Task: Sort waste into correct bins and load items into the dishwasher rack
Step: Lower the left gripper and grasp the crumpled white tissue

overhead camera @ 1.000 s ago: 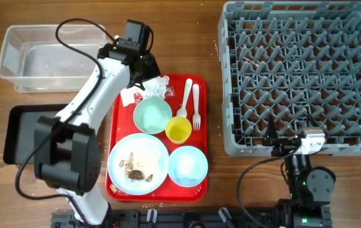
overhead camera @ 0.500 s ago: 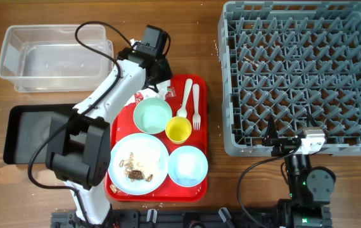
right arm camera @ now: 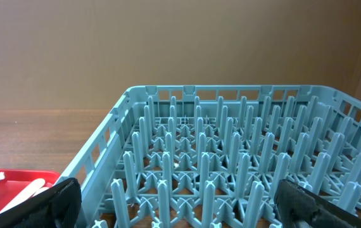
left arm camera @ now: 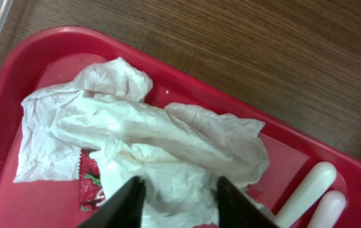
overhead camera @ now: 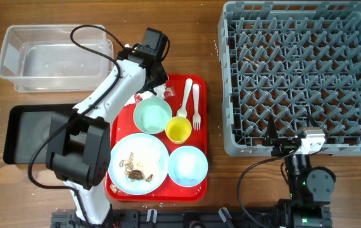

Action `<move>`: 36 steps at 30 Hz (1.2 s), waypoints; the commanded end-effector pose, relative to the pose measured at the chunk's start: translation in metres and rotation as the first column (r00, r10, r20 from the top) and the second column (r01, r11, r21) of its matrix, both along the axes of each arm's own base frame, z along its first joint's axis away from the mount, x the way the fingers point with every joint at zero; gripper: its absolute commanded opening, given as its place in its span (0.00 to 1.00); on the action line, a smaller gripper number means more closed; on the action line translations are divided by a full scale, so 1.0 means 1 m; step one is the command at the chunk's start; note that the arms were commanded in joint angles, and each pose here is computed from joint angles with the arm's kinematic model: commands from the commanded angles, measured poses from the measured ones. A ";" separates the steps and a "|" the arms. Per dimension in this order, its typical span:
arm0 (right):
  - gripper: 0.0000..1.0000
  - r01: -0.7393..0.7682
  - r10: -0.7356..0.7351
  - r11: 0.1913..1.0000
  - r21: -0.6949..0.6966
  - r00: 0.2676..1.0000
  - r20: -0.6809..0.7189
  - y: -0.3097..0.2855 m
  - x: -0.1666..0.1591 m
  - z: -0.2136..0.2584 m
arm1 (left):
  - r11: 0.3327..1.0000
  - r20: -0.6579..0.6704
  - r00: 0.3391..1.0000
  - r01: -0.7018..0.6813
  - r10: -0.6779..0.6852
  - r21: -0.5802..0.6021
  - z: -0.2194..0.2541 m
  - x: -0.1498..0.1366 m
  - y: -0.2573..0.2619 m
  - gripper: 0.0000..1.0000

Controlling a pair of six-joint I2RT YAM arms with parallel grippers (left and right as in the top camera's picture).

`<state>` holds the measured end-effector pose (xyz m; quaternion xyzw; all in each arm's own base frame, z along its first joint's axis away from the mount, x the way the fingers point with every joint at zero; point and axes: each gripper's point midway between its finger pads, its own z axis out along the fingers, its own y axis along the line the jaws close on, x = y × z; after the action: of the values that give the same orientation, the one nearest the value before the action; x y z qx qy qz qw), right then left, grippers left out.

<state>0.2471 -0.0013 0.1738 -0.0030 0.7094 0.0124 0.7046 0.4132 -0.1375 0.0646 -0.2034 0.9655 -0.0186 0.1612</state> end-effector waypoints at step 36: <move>1.00 0.010 -0.010 1.000 -0.013 1.000 0.011 -0.002 0.000 0.002 | 0.997 0.151 0.988 -0.004 0.016 -0.079 0.117 -0.034 0.013 0.04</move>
<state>0.2471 -0.0013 0.1738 -0.0030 0.7094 0.0124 0.7046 0.3738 -0.1289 0.1487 -0.2043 0.9607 -0.0544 0.1796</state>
